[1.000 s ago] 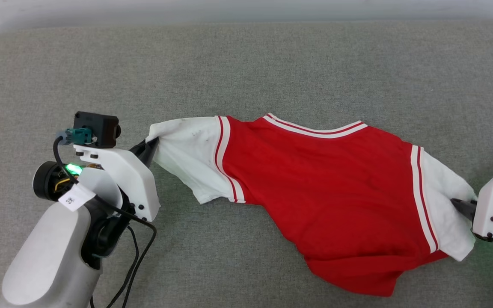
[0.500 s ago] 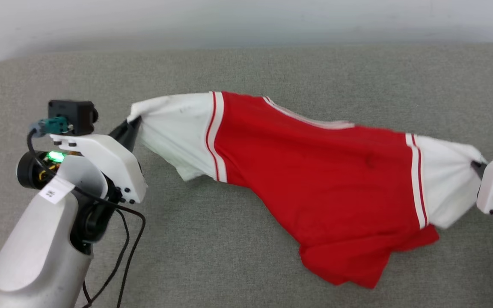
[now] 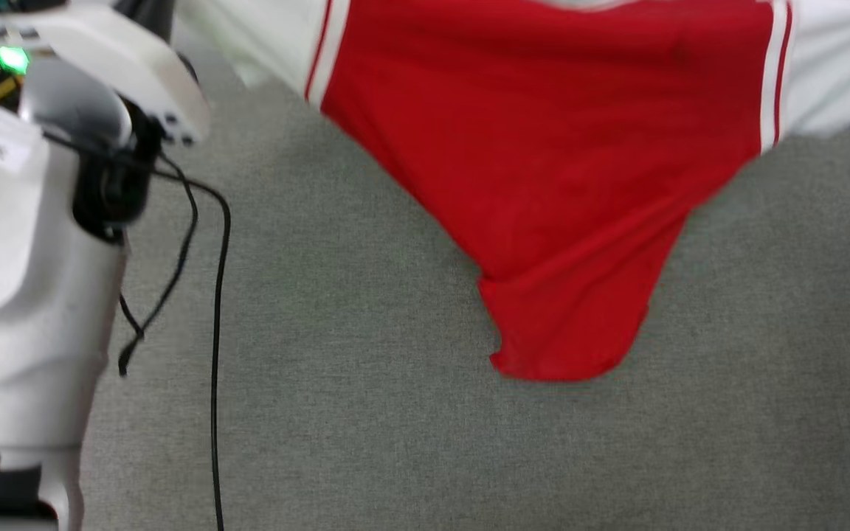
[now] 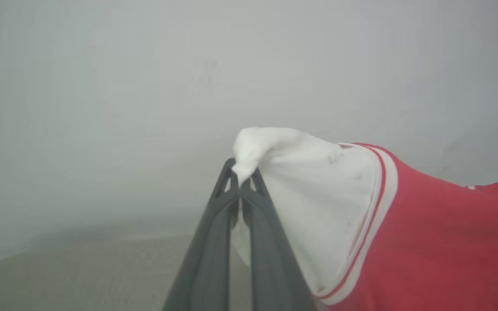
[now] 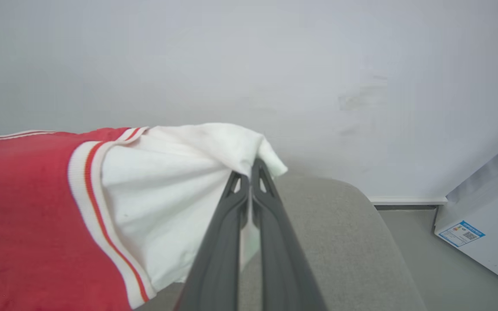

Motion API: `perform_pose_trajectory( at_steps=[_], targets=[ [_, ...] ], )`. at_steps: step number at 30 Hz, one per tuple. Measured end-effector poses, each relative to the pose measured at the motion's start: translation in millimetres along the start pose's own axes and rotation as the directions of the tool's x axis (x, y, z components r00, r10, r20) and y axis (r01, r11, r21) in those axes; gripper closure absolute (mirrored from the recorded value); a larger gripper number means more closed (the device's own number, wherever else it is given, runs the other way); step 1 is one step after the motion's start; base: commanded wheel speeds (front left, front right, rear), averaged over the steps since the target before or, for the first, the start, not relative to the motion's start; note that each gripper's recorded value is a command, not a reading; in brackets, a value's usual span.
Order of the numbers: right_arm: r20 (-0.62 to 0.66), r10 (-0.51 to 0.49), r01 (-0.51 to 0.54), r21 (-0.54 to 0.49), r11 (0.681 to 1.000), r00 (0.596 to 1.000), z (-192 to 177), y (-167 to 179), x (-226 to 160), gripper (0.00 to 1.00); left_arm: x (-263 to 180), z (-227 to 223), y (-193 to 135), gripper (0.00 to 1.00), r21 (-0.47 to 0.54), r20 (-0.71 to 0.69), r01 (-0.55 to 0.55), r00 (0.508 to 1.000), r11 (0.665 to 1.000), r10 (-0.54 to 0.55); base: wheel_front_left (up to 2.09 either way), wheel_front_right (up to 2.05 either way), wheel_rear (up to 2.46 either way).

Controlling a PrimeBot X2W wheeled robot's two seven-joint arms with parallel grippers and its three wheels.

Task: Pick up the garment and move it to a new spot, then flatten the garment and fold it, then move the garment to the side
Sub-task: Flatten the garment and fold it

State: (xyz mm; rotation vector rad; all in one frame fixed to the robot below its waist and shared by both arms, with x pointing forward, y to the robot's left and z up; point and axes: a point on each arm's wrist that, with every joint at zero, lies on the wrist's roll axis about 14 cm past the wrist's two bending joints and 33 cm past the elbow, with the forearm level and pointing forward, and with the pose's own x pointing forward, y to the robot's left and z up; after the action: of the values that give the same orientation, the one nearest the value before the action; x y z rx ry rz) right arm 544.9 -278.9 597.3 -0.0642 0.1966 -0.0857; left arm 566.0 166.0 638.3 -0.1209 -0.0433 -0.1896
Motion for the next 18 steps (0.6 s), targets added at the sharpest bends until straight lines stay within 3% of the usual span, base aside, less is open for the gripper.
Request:
perform_pose_trajectory(
  at_steps=[10,18],
  targets=[
    [0.288,-0.006,0.028,-0.070,0.997,0.958,114.6,11.9,49.9,1.00,71.4,60.9,9.9,1.00,0.060,0.195,-0.014,0.981,0.998,0.002,0.00,0.00,0.00],
    [0.415,-0.014,0.054,-0.085,0.995,0.910,169.9,15.2,80.5,1.00,110.4,99.0,22.6,1.00,0.065,0.356,-0.024,0.934,0.998,-0.001,0.00,0.00,0.00]
  ],
)
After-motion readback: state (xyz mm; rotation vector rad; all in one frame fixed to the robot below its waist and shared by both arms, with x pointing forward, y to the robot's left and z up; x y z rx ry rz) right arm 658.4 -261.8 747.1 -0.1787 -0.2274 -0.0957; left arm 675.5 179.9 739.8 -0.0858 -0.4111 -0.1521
